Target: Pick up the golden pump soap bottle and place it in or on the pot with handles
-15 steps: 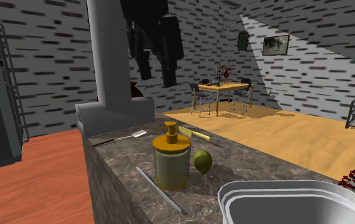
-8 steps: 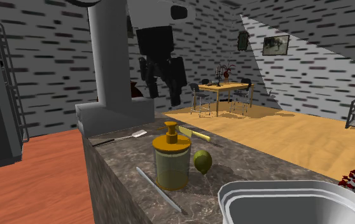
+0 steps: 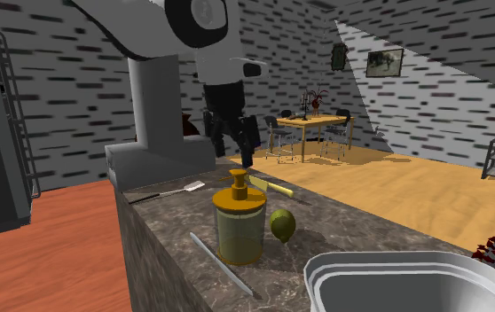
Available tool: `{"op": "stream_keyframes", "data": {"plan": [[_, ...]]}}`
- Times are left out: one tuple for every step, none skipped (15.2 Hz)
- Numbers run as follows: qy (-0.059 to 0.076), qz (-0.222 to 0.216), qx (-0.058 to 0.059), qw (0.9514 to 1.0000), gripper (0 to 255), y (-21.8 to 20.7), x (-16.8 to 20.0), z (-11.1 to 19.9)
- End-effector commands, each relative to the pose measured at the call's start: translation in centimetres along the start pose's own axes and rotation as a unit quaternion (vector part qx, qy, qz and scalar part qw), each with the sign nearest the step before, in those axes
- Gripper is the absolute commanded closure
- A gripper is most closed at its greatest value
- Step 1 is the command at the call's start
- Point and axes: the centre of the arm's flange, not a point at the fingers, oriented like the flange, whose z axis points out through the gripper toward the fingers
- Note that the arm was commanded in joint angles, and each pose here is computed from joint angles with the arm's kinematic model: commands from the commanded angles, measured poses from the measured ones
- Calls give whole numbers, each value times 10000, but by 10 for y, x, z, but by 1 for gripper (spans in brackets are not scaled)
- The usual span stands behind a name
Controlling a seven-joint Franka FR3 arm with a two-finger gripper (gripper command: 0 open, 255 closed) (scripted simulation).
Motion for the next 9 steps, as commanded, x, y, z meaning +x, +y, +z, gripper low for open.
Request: {"op": "stream_keyframes", "data": {"plan": [[-11,-69,-2,10000,0,-19,14,18],[-19,-105,-7,9999,0,-28,20,27],[-25,-127,-10,9999,0,-33,24,32],[-25,-127,-10,9999,0,-33,24,38],[-25,-127,-10,9999,0,-33,24,43],[-25,-127,-10,9999,0,-33,24,48],[-25,-127,-10,9999,0,-33,23,53],[-25,-127,-10,9999,0,-33,23,59],[-25,-127,-10,9999,0,-33,23,64]]}}
